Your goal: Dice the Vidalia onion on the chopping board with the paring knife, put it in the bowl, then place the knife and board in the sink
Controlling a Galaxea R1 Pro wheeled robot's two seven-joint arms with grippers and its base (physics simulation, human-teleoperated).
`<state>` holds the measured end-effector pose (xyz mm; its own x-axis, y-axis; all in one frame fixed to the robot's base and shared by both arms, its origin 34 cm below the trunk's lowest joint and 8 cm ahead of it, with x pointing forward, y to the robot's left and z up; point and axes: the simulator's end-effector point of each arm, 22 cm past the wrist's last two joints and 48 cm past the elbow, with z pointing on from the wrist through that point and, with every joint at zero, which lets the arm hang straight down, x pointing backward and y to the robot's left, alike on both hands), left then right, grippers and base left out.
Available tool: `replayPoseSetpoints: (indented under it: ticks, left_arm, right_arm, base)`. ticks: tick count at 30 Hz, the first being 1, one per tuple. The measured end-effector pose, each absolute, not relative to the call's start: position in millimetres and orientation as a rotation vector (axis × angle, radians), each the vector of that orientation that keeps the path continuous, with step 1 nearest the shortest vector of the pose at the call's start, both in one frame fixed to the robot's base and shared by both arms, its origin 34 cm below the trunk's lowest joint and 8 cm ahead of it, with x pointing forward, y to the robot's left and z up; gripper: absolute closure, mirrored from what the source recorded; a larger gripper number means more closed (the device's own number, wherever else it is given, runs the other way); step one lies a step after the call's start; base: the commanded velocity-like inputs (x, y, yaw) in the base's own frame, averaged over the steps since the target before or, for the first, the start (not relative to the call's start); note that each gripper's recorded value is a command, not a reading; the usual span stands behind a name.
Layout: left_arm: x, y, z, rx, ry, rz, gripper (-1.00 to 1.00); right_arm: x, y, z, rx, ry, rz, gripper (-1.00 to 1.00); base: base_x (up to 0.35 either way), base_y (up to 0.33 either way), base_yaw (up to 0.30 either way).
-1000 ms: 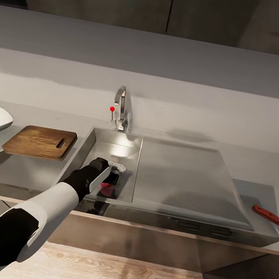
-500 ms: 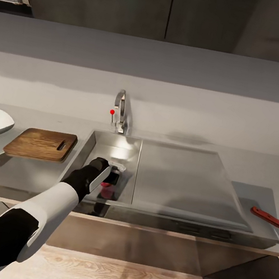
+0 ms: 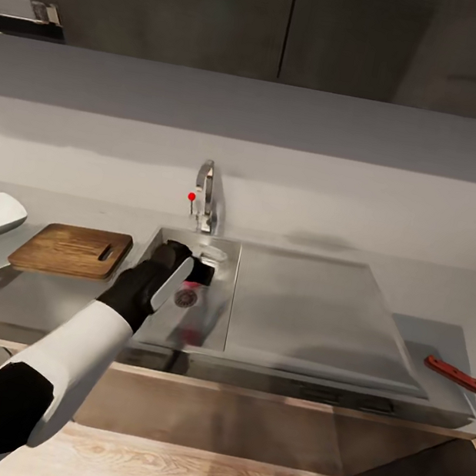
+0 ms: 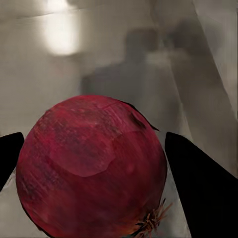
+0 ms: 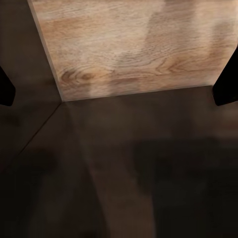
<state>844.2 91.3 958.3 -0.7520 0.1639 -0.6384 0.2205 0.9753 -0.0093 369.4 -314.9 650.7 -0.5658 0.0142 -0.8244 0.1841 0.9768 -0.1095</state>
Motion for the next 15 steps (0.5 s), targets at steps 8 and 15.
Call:
replayPoseSetpoints:
  ticks: [8,15]
  left_arm:
    - [852,87,1031,0.290,2.308,-0.126,1.00]
    - [853,100,1034,0.282,2.309,-0.095,1.00]
  right_arm:
    - [373,-315,653,0.139,2.153,-0.224,-1.00]
    - [376,-315,656,0.141,2.143,-0.223,-1.00]
  base:
    - [0.000,0.000,0.000]
    - [-0.089,0.026,0.000]
